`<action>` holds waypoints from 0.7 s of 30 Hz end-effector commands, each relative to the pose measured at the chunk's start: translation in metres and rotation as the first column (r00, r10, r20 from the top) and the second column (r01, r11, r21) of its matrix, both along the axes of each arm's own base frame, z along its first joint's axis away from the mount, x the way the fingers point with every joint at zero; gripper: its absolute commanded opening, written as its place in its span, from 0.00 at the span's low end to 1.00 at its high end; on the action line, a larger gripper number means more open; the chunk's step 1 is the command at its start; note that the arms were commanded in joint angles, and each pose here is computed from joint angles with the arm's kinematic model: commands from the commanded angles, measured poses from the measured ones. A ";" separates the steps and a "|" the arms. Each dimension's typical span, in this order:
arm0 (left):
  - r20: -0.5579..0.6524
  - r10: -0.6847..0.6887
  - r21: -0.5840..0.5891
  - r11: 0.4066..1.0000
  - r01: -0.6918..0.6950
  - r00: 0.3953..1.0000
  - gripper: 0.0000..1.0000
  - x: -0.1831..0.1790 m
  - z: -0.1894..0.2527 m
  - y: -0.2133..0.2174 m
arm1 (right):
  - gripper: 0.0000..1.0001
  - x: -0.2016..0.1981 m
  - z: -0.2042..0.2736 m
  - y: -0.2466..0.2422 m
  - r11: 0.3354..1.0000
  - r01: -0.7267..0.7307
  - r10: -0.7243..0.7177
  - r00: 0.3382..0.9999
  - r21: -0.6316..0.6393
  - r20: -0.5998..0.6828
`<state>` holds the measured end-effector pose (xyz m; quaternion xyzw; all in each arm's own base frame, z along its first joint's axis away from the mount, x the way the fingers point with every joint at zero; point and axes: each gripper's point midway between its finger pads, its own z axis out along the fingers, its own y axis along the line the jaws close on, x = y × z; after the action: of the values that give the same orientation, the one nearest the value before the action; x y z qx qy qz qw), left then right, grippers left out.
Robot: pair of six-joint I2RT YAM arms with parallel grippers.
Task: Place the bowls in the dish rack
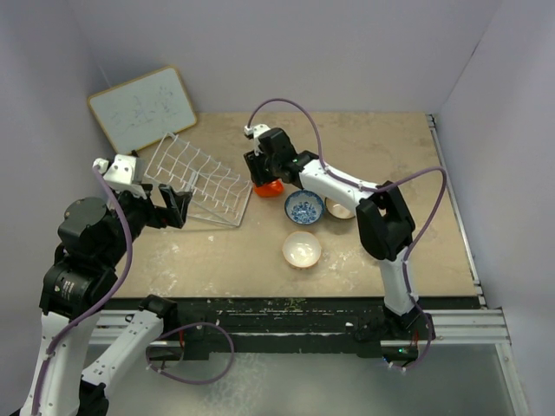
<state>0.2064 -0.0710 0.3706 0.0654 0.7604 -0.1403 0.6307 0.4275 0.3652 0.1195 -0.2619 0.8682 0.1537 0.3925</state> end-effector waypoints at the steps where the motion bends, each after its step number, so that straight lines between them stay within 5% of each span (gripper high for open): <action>1: 0.030 0.000 0.012 1.000 -0.001 1.000 0.99 0.004 0.008 0.000 | 0.51 0.006 0.018 0.006 0.998 -0.020 0.019 1.000 0.056 0.014; 21: 0.020 -0.001 0.007 1.000 0.001 1.000 0.99 0.001 0.002 0.000 | 0.40 -0.018 -0.023 0.011 0.993 -0.013 0.029 0.991 0.116 -0.134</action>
<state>0.2077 -0.0707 0.3674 0.0677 0.7630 -0.1364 0.6281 0.4098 0.3740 0.0994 -0.2549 0.8777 0.2142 0.3447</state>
